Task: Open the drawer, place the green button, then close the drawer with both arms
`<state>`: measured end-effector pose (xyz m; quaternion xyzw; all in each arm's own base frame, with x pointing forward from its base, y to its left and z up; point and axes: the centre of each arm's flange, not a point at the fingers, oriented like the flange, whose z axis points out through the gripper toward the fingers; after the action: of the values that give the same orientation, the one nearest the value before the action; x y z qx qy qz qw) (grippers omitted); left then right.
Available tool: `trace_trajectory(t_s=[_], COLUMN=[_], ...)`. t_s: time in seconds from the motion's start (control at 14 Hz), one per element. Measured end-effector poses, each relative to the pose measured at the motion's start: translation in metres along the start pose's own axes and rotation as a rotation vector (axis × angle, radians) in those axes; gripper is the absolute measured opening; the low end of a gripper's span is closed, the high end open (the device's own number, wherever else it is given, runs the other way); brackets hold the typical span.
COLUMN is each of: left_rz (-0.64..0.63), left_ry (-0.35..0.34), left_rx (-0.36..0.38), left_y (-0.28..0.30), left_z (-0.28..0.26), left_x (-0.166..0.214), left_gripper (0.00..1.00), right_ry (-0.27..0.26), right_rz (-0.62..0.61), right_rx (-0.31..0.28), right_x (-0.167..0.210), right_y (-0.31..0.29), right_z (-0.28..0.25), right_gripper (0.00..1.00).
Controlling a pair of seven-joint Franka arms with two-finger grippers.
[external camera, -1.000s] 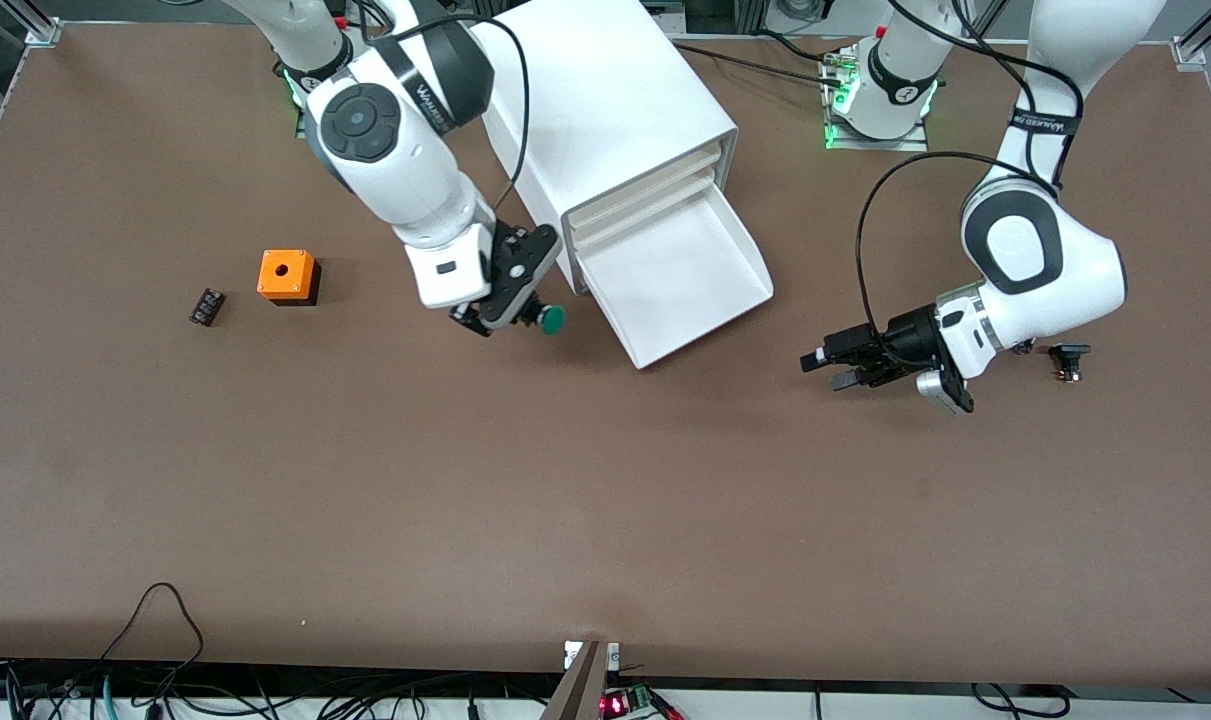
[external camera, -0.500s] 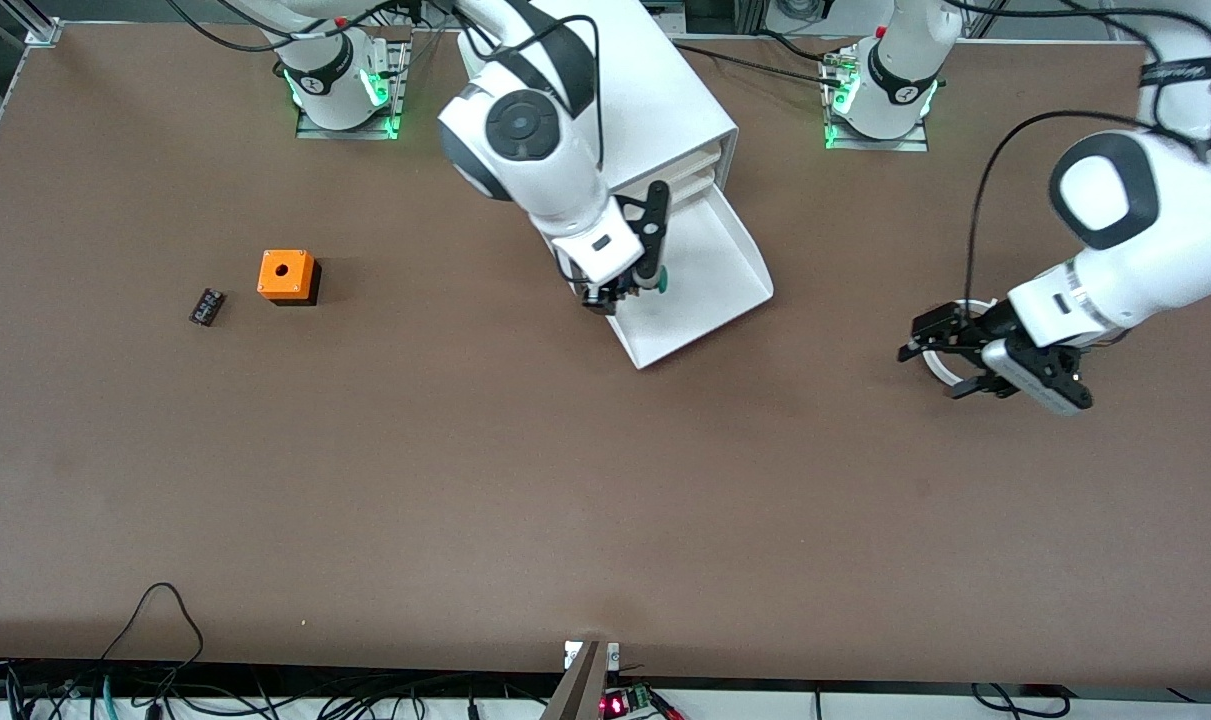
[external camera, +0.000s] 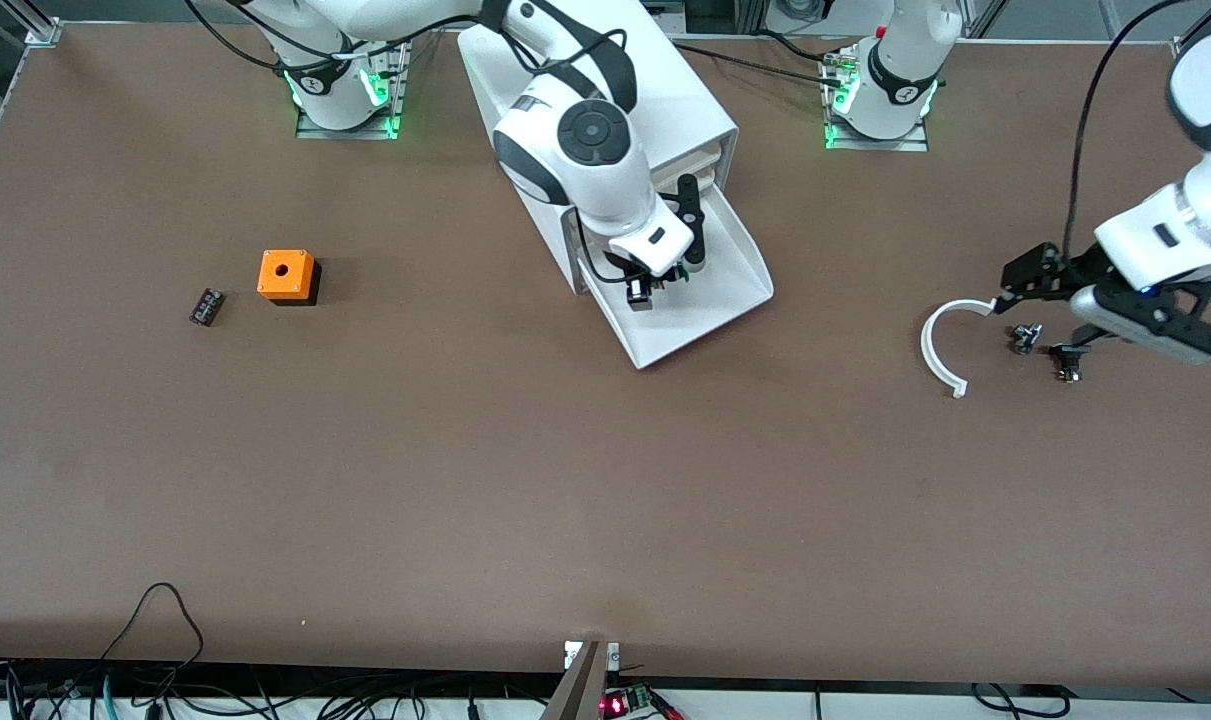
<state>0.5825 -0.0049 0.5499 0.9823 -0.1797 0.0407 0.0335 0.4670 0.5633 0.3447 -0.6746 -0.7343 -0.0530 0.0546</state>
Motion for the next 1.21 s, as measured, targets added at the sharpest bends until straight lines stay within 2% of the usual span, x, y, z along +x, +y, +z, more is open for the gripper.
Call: trace_trajectory(t_s=[0.21,0.43,1.0,1.21], left_rz=[-0.08,-0.197,-0.339,-0.379], left_ry=[-0.057,-0.099,-0.105,-0.105], left_rx=[0.052,0.08,0.09,0.092], left_y=[0.004,0.003,0.001,-0.001], left_z=[-0.035,-0.04,-0.035,-0.035], left_x=[-0.004,-0.009,-0.008,-0.009], left_gripper=[1.0,1.0,1.0,1.0], right_ry=[-0.024,-0.061,-0.138,-0.139], right_rz=[-0.032,-0.084,-0.161,-0.14], right_rx=[0.009,-0.01,-0.008,-0.011], right_x=[0.011,0.02,0.026,0.029], right_y=[-0.011,-0.018,-0.034,-0.035], right_z=[0.02,0.035,0.083,0.083], right_gripper=[0.43,0.43,0.44,0.52])
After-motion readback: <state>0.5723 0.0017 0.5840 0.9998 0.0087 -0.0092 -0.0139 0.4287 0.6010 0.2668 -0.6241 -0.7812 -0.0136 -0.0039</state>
